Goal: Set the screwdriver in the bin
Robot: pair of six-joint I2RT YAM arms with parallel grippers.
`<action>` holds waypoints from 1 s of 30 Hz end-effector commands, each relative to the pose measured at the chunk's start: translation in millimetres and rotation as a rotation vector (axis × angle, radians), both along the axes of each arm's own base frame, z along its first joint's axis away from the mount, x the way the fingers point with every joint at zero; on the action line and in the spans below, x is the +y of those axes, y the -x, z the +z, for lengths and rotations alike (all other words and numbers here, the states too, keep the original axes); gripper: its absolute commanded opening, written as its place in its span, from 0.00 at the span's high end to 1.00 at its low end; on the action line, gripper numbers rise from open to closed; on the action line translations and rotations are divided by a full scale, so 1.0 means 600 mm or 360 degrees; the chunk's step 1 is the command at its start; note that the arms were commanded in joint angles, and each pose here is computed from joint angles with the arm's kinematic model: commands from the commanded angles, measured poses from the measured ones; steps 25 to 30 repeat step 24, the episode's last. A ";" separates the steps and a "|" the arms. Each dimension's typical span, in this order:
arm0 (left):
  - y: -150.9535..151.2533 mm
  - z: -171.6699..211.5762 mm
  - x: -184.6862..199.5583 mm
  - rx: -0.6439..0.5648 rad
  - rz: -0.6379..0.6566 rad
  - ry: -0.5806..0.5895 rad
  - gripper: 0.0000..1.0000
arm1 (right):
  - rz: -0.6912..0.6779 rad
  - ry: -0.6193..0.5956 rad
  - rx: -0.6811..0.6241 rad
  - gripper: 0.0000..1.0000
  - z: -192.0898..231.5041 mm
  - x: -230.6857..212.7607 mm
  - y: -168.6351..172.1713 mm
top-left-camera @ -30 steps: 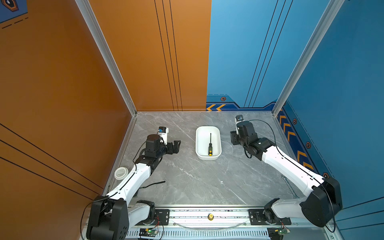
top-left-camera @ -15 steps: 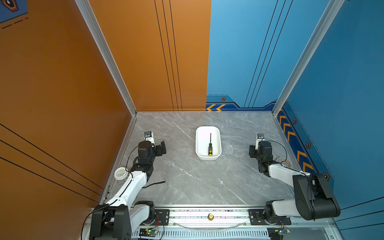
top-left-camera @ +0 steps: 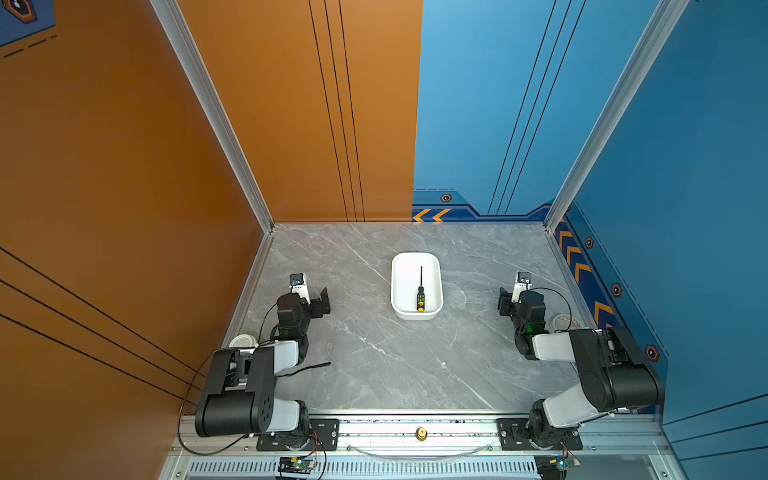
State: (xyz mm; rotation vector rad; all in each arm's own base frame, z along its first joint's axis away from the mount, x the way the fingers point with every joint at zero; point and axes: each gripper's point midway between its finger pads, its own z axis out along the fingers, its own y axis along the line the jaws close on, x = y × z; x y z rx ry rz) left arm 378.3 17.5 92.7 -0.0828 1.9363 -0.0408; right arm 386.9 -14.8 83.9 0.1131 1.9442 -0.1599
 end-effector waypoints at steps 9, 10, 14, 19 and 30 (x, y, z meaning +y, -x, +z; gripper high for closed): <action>-0.030 -0.005 -0.037 -0.0045 -0.0153 -0.0095 0.02 | 0.0017 -0.0044 -0.0087 0.00 0.017 0.003 -0.008; -0.030 -0.005 -0.037 -0.0046 -0.0154 -0.0096 0.02 | 0.0018 -0.0045 -0.0085 0.00 0.017 0.003 -0.008; -0.030 -0.005 -0.034 -0.0044 -0.0130 -0.0102 0.02 | 0.0017 -0.0045 -0.0084 0.00 0.016 0.002 -0.008; -0.031 -0.006 -0.024 -0.0032 -0.0053 -0.0132 0.02 | 0.0035 -0.0089 -0.0066 0.00 0.014 -0.001 -0.012; -0.031 -0.006 -0.024 -0.0033 -0.0049 -0.0135 0.02 | 0.0035 -0.0095 -0.0070 0.00 0.015 -0.001 -0.012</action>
